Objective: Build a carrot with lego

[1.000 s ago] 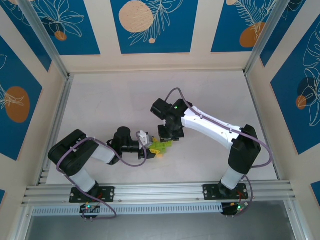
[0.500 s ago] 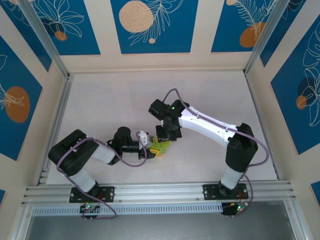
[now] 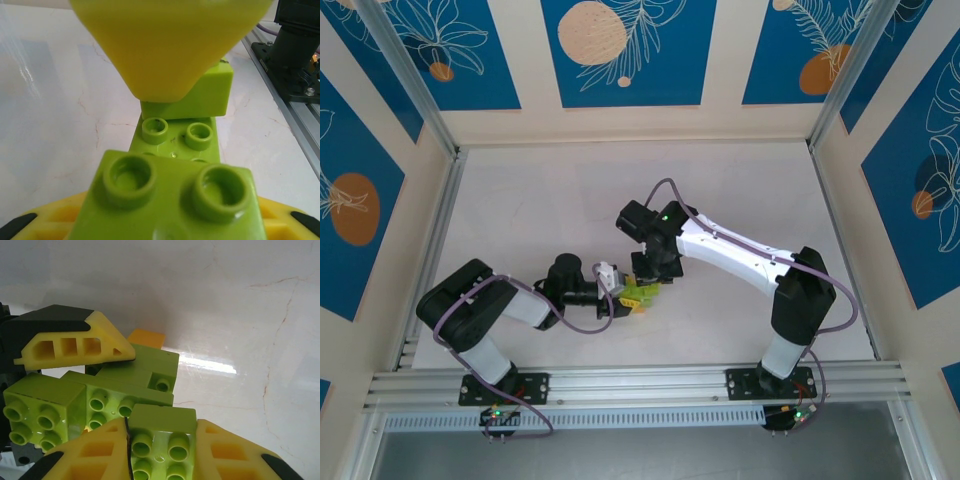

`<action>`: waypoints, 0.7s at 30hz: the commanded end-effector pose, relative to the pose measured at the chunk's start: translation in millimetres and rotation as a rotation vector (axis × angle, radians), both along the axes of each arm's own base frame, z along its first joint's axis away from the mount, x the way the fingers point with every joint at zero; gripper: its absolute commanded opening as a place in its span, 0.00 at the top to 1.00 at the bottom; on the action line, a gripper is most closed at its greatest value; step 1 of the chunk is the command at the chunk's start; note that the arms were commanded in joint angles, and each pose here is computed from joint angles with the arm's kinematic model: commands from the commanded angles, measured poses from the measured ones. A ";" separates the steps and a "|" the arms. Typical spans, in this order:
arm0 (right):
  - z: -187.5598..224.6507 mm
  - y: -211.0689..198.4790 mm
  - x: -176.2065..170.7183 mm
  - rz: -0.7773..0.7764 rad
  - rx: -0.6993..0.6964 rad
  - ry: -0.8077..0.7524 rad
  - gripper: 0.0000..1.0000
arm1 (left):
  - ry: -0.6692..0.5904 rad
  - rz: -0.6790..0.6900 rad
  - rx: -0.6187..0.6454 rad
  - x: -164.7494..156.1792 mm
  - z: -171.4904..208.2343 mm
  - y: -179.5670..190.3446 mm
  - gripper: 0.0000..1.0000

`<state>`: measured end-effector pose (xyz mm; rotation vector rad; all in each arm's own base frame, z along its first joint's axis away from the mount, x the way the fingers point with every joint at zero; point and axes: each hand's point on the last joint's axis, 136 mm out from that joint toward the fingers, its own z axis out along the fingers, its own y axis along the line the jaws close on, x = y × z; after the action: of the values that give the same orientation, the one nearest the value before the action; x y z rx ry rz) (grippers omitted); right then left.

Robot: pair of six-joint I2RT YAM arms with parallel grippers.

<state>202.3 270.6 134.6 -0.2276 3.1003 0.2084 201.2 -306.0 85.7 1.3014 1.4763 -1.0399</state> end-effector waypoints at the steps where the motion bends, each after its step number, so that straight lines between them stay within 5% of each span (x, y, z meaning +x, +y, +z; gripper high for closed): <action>1: -10.1 -13.5 -15.1 -0.024 -0.074 0.045 0.73 | -0.020 -0.026 0.003 -1.1 -0.3 -4.3 0.54; 21: -11.5 1.8 -11.4 -0.049 -0.032 0.009 0.74 | -0.014 -0.026 0.008 -1.1 -2.6 -5.1 0.55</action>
<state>198.8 262.9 131.1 -0.1170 3.0801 0.1502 199.2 -307.3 83.3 1.3102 1.4803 -1.0452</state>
